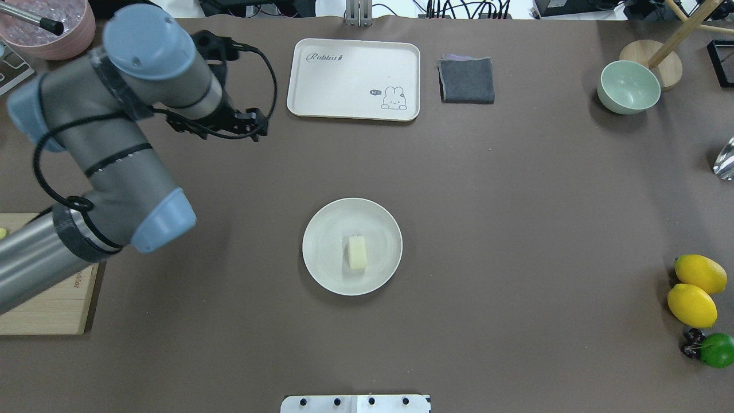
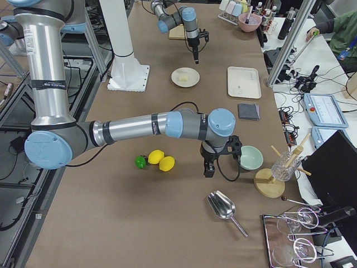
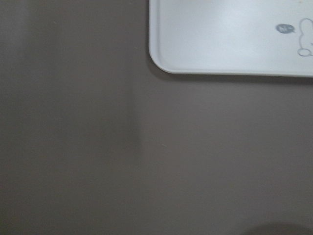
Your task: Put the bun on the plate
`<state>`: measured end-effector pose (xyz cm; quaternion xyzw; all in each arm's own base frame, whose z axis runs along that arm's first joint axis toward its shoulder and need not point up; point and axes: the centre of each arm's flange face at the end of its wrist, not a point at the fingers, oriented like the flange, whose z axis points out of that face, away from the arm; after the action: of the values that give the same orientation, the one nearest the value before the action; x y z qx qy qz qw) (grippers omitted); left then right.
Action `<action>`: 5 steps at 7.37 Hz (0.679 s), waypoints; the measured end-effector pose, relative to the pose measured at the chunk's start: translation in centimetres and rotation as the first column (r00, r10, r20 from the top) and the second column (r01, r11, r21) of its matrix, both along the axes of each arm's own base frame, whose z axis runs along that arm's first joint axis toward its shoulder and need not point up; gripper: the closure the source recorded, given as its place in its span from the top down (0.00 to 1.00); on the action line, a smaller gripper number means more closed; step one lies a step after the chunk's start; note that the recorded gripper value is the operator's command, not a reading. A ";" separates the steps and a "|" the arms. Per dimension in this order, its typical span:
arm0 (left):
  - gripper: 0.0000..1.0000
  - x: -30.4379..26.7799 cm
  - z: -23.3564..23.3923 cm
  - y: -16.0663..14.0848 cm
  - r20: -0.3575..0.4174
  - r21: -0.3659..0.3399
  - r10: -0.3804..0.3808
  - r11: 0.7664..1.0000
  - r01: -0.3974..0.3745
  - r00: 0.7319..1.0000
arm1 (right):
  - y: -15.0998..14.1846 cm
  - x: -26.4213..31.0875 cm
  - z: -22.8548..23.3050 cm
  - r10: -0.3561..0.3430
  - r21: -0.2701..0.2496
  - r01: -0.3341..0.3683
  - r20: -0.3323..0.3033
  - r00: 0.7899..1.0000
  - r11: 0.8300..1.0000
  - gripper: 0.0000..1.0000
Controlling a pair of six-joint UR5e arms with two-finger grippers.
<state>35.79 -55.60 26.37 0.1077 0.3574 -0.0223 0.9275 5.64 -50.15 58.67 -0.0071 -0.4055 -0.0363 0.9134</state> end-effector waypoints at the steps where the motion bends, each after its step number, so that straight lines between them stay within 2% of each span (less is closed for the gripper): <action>1: 0.98 -6.9 4.3 -2.7 0.056 0.010 0.012 1.000 -0.013 0.998 | 0.2 0.0 0.4 0.001 -0.010 -0.001 -0.004 1.000 1.000 1.00; 2: 0.98 -15.0 8.3 -4.9 0.083 0.009 0.024 1.000 -0.025 0.996 | 0.4 0.0 1.0 0.002 -0.022 -0.002 -0.006 1.000 1.000 1.00; 3: 0.98 -22.5 11.0 -6.2 0.065 -0.032 0.017 0.999 -0.014 0.998 | 0.6 0.1 1.4 0.004 -0.031 -0.004 -0.007 1.000 1.000 1.00; 4: 0.98 -28.0 13.1 -6.4 0.053 -0.065 0.026 0.998 -0.022 0.998 | 0.7 0.3 1.6 0.007 -0.036 -0.007 -0.007 1.000 0.999 1.00; 5: 0.98 -32.0 15.7 -5.8 0.065 -0.050 0.072 0.996 -0.069 0.995 | 0.7 0.6 1.7 0.014 -0.037 -0.014 -0.007 1.000 0.999 1.00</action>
<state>3.75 -61.35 42.06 0.0734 0.3292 0.0056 0.9414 6.23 -49.42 60.37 -0.0213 -0.4029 -0.0224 0.9147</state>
